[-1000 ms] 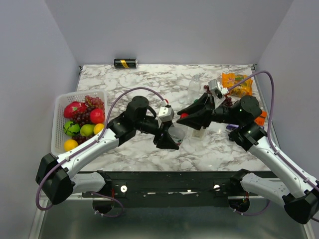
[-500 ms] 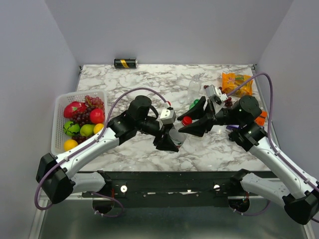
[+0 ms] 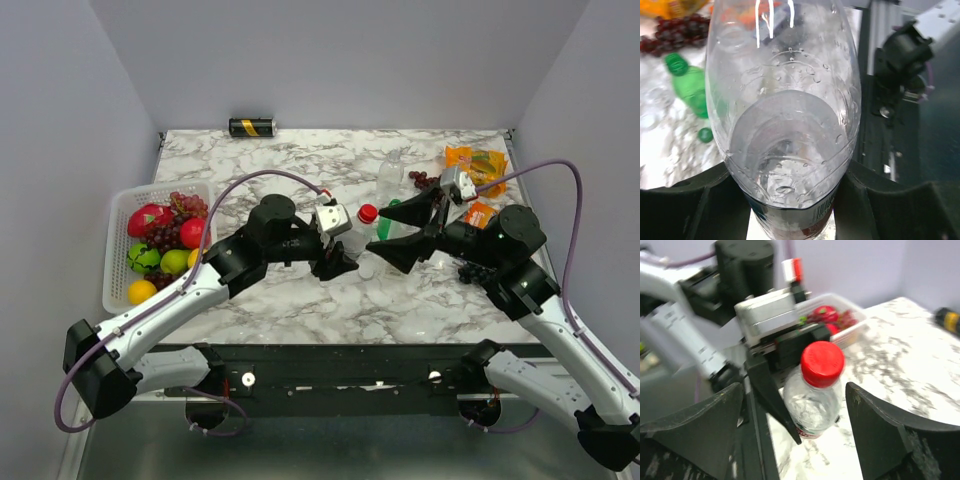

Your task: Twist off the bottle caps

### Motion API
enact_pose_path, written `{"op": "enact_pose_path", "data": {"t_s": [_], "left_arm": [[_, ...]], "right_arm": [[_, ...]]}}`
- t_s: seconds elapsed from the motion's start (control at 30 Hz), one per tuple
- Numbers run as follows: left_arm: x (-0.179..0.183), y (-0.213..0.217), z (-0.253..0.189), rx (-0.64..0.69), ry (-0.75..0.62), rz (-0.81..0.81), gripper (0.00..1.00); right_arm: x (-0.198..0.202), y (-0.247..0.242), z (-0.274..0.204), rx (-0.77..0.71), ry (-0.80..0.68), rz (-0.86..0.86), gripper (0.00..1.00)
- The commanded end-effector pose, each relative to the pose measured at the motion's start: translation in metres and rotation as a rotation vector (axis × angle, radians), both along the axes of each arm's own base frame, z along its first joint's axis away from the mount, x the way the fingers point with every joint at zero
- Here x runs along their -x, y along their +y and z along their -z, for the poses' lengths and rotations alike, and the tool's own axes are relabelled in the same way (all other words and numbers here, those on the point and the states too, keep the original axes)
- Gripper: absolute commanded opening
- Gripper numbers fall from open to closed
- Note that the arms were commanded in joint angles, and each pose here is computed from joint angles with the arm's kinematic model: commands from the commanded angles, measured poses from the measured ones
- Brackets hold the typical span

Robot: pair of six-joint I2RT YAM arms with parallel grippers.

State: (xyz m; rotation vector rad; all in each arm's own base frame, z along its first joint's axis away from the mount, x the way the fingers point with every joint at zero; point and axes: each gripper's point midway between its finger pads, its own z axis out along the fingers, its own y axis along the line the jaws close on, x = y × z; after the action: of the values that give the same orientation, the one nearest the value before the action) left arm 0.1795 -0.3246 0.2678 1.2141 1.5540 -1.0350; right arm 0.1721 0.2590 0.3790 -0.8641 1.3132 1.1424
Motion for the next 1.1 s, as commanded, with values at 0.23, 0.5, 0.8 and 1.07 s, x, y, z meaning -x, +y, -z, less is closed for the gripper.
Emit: {"op": "enact_pose_path", "data": {"t_s": [0.23, 0.5, 0.8, 1.07], "left_arm": [[-0.037, 0.005, 0.010, -0.049, -0.034, -0.246, 0.32], [-0.036, 0.001, 0.016, -0.069, -0.019, -0.241, 0.31], [-0.035, 0.000, 0.019, -0.084, -0.017, -0.237, 0.31], [-0.036, -0.001, 0.025, -0.109, -0.009, -0.234, 0.31]], "right_arm": [[-0.055, -0.020, 0.003, -0.116, 0.190, 0.345, 0.75], [-0.060, -0.006, 0.002, -0.131, 0.208, 0.313, 0.70], [-0.064, 0.007, 0.011, -0.086, 0.225, 0.298, 0.63], [-0.065, 0.008, 0.010, -0.088, 0.214, 0.298, 0.50]]}}
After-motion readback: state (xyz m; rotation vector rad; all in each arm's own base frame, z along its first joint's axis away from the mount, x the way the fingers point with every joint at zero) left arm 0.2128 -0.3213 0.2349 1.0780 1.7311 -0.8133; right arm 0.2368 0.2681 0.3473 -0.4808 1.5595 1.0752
